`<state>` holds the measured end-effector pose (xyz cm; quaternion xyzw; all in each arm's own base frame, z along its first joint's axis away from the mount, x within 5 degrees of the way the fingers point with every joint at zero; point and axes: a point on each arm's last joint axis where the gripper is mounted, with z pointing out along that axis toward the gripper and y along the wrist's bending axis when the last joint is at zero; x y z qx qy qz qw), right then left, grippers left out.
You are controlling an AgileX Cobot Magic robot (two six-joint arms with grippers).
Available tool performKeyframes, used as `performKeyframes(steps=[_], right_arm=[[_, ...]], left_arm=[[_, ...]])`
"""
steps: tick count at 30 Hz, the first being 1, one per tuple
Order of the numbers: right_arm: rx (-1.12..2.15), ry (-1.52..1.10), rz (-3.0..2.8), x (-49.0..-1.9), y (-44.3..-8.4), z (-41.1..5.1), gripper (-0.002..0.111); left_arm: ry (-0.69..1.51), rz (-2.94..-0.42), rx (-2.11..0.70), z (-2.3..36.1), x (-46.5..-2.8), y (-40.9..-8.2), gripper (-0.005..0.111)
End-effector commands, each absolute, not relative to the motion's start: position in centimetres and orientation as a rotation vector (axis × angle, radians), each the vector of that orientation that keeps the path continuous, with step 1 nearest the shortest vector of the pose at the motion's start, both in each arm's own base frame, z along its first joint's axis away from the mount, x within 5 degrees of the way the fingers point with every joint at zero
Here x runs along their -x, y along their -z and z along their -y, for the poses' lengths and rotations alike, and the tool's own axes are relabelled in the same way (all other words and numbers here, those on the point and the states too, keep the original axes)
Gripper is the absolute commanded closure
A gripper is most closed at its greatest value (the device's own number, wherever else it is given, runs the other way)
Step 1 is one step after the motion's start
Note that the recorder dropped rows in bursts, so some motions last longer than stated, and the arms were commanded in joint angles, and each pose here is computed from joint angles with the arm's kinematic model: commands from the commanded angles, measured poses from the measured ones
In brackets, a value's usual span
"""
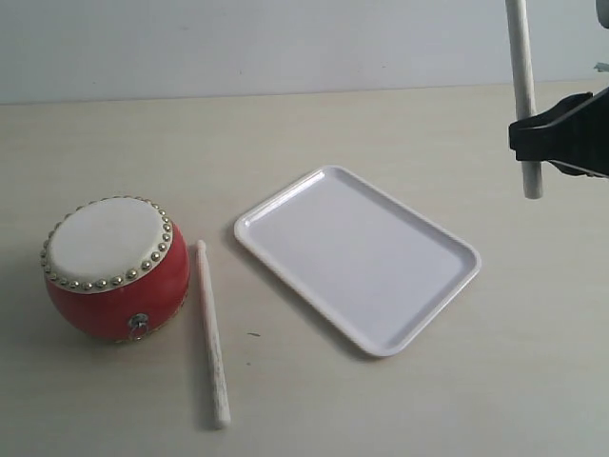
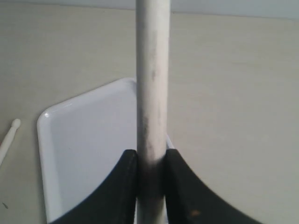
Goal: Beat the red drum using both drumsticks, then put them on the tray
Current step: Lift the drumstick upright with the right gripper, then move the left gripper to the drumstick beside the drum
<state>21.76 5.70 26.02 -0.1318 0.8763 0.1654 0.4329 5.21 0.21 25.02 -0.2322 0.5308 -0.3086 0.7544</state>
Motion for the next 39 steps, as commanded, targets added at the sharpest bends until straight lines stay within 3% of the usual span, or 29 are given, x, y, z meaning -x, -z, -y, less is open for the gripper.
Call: performKeyframes(steps=[1, 4, 7, 12, 19, 21, 39], right_arm=[[0.329, -0.407, -2.171, -21.6, -26.2, -5.7, 0.108], [0.341, -0.425, -2.18, -21.5, -26.1, -5.8, 0.108], [0.348, -0.434, -2.185, -21.4, -26.1, -5.9, 0.108], [0.355, -0.444, -2.19, -21.4, -26.0, -6.0, 0.108], [0.41, -0.43, -2.21, -21.2, -25.8, -6.0, 0.108], [0.413, -0.428, -2.21, -21.2, -25.8, -6.0, 0.108], [0.407, -0.438, -2.272, -20.7, -25.2, -5.9, 0.108]], left_arm=[[0.373, -1.529, 0.417, -0.3, -6.7, -30.4, 0.107], [0.096, -1.856, 0.292, -0.7, -9.2, -34.1, 0.107], [0.15, -1.843, 0.305, -0.5, -12.1, -36.2, 0.107], [0.371, -1.92, 0.369, 0.8, -15.1, -35.5, 0.105], [0.551, -2.329, 0.262, 3.8, -21.1, -32.2, 0.081], [0.575, -2.391, 0.241, 4.7, -21.9, -31.2, 0.08], [0.507, -2.813, 0.225, 13.4, -17.6, -27.7, 0.079]])
